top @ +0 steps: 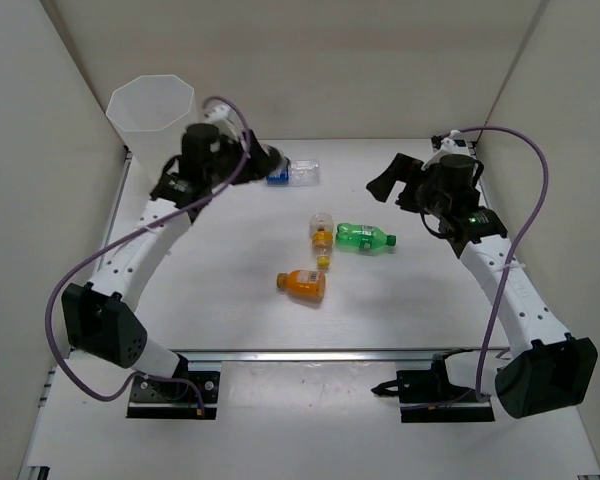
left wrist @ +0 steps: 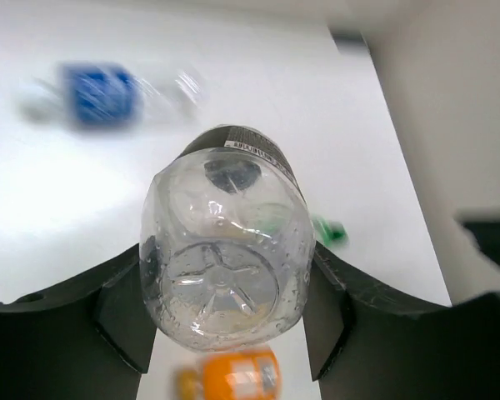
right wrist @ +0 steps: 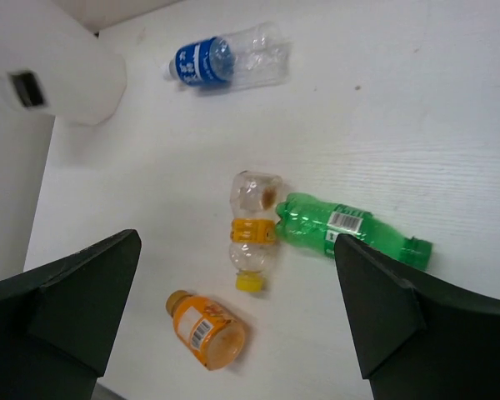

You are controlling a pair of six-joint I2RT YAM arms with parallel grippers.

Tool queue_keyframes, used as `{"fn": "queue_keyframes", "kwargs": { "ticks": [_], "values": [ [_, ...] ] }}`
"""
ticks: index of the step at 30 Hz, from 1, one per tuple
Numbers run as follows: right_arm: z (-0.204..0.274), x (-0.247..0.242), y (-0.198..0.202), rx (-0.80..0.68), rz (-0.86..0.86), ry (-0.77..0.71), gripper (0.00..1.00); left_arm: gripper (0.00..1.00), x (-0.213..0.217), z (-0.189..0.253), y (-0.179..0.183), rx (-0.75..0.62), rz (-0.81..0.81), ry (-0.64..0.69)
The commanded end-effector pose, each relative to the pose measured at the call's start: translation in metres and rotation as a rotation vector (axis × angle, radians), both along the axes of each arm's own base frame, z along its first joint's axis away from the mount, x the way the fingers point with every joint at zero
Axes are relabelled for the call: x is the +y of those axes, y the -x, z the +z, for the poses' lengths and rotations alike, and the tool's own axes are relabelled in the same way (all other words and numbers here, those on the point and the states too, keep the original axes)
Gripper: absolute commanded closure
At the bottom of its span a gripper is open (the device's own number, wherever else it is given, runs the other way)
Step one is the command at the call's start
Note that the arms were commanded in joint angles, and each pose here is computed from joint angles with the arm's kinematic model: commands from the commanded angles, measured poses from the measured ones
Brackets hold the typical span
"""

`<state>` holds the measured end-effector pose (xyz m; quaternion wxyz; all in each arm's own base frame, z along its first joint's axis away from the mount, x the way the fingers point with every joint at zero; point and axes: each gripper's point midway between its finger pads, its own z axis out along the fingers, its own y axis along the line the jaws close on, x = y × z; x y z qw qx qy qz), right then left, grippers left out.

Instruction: Put the plastic bottles in the bin

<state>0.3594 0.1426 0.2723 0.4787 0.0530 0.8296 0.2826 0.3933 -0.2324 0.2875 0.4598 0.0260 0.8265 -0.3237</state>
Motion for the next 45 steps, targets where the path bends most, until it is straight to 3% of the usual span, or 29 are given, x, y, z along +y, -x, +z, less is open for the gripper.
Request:
{"fn": "queue_keyframes", "kwargs": {
  "ticks": [1,4,8,11,16,17,18,21,22,23,24,26,32,35,36,38,39,41,42,44,45],
  "values": [
    [0.016,-0.023,0.000,-0.069,-0.033,0.028,0.01,0.94,0.084,0.062,-0.043,-0.136,0.300,-0.082],
    [-0.001,-0.039,0.000,-0.025,-0.069,0.061,0.01,0.92,0.144,0.105,-0.076,-0.242,0.607,-0.150],
    [-0.023,-0.056,-0.003,0.046,-0.124,0.117,0.01,0.87,0.211,0.142,-0.106,-0.345,0.989,-0.139],
    [-0.036,-0.064,-0.001,0.088,-0.146,0.106,0.01,0.86,0.246,0.150,-0.127,-0.343,1.202,-0.209],
    [-0.065,-0.081,0.007,0.160,-0.191,0.100,0.01,0.90,0.295,0.111,-0.175,-0.309,1.347,-0.306],
    [-0.073,-0.085,0.009,0.185,-0.205,0.105,0.01,0.88,0.299,0.116,-0.179,-0.318,1.349,-0.294],
    [-0.077,-0.088,0.010,0.200,-0.211,0.123,0.01,0.79,0.312,0.114,-0.184,-0.308,1.371,-0.282],
    [-0.090,-0.095,0.015,0.243,-0.234,0.173,0.01,0.64,0.317,0.107,-0.197,-0.295,1.341,-0.247],
    [-0.090,-0.094,0.016,0.247,-0.233,0.182,0.01,0.44,0.324,0.106,-0.196,-0.291,1.343,-0.232],
    [-0.094,-0.096,0.016,0.256,-0.240,0.193,0.01,0.15,0.315,0.107,-0.197,-0.289,1.298,-0.190],
    [-0.097,-0.098,0.018,0.273,-0.249,0.190,0.01,0.01,0.310,0.100,-0.201,-0.279,1.250,-0.175],
    [-0.100,-0.097,0.021,0.281,-0.237,0.186,0.01,0.02,0.304,0.115,-0.193,-0.304,1.205,-0.148],
    [-0.116,-0.084,0.022,0.370,-0.252,0.183,0.01,0.02,0.212,0.142,-0.159,-0.307,0.912,-0.236],
    [-0.119,-0.067,0.013,0.346,-0.272,0.168,0.01,0.01,0.149,0.101,-0.119,-0.202,0.661,-0.312],
    [-0.122,-0.056,0.013,0.334,-0.240,0.176,0.01,0.01,0.132,0.107,-0.099,-0.207,0.565,-0.282],
    [-0.117,-0.045,0.002,0.277,-0.182,0.201,0.01,0.02,0.083,0.051,-0.064,-0.101,0.338,-0.249],
    [-0.112,-0.035,0.000,0.259,-0.121,0.218,0.01,0.01,0.074,0.056,-0.045,-0.102,0.305,-0.196],
    [-0.108,-0.007,-0.004,0.087,0.194,0.389,0.02,0.02,0.041,-0.005,-0.005,0.008,0.130,-0.195],
    [-0.107,0.009,0.000,0.023,0.304,0.450,0.02,0.01,0.038,-0.012,0.008,0.038,0.124,-0.178],
    [-0.117,0.019,0.007,-0.137,0.550,0.711,0.01,0.02,0.028,-0.065,0.046,0.176,0.022,-0.198],
    [-0.123,0.022,0.011,-0.152,0.608,0.741,0.01,0.01,0.025,-0.070,0.058,0.202,0.002,-0.186]
  ]
}}
